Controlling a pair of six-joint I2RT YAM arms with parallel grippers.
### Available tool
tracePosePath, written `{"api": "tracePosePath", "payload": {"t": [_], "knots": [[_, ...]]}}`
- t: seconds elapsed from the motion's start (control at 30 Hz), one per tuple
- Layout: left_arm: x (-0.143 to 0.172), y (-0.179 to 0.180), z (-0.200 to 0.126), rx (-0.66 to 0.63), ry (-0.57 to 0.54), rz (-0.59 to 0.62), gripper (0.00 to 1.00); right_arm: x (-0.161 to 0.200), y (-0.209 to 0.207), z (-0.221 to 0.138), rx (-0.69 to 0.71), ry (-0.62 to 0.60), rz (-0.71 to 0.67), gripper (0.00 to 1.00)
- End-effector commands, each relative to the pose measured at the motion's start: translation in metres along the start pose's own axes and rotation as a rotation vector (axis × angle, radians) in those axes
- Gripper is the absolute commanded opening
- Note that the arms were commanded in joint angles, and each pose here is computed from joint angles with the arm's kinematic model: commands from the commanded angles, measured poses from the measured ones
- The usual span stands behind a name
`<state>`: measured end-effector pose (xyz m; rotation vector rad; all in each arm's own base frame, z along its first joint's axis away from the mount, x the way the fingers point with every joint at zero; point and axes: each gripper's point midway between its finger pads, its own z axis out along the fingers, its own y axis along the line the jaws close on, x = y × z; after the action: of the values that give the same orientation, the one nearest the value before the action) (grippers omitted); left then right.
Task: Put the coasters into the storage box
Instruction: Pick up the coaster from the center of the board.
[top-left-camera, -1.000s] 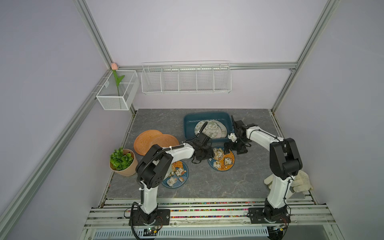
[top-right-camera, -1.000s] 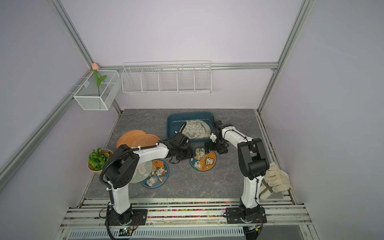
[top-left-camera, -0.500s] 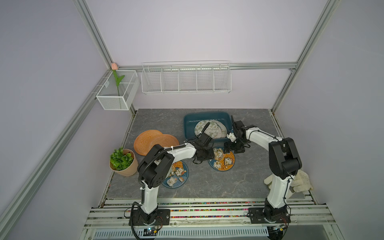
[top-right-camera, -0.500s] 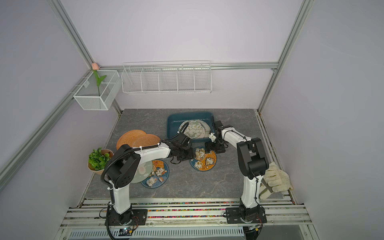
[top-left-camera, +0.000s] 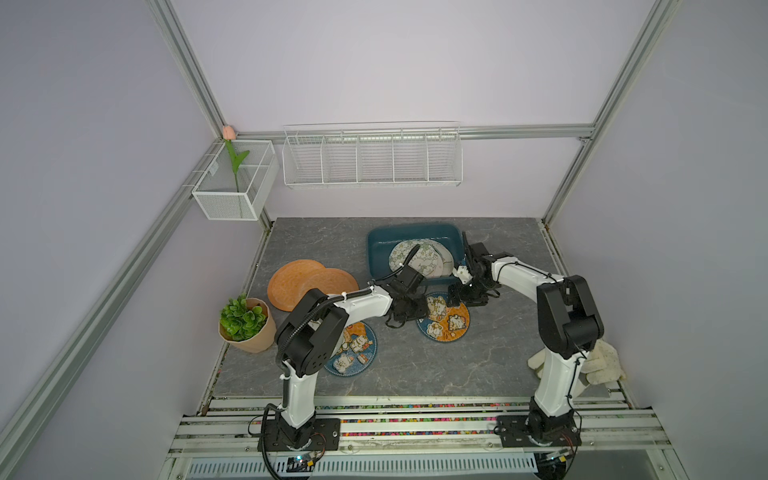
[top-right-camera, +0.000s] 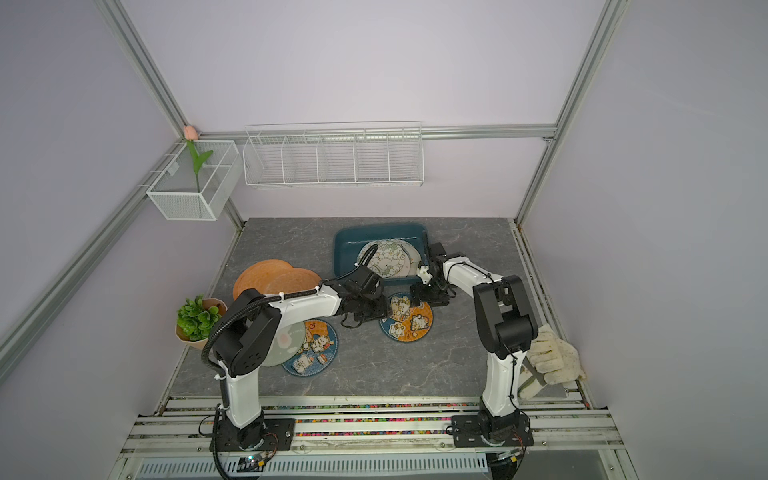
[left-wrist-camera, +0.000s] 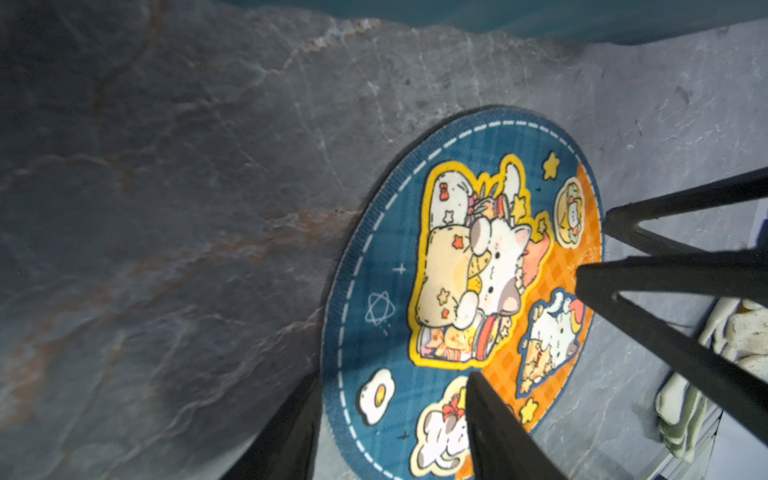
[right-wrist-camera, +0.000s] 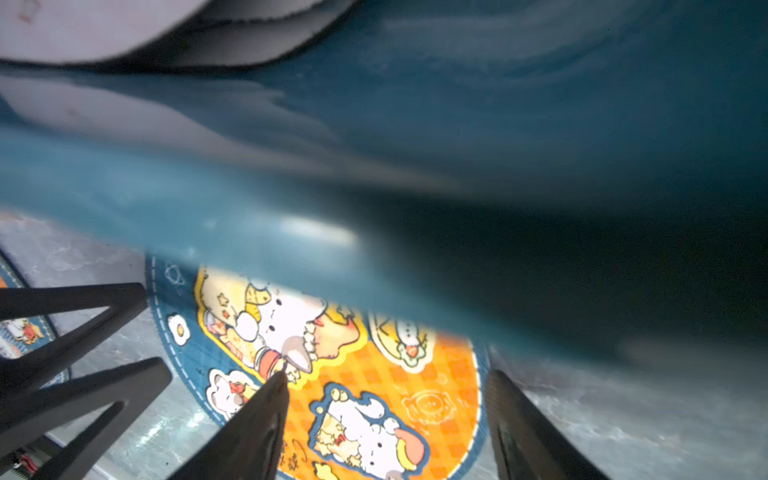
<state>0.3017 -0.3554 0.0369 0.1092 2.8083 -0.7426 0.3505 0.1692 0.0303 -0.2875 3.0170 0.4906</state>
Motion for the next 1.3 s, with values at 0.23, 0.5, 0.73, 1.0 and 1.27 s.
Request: {"api": "tracePosePath", "payload": {"t": [0.23, 0.5, 0.73, 1.0, 1.27], "knots": [[0.008, 0.004, 0.004, -0.022, 0.027, -0.007, 0.56, 0.033, -0.009, -0.009, 0.055, 0.053, 0.044, 0.79], [0.008, 0.003, 0.002, -0.02, 0.025, -0.004, 0.56, 0.028, -0.012, -0.024, 0.057, -0.055, 0.091, 0.92], [0.009, 0.003, 0.003, -0.021, 0.032, 0.002, 0.56, 0.041, -0.009, -0.002, -0.02, 0.003, 0.141, 0.88], [0.008, 0.001, 0.003, -0.018, 0.035, 0.013, 0.56, 0.042, -0.003, 0.008, -0.046, 0.02, 0.156, 0.75], [0.007, -0.001, 0.002, -0.013, 0.04, 0.023, 0.56, 0.041, 0.0, 0.012, -0.045, 0.028, 0.156, 0.59]]}}
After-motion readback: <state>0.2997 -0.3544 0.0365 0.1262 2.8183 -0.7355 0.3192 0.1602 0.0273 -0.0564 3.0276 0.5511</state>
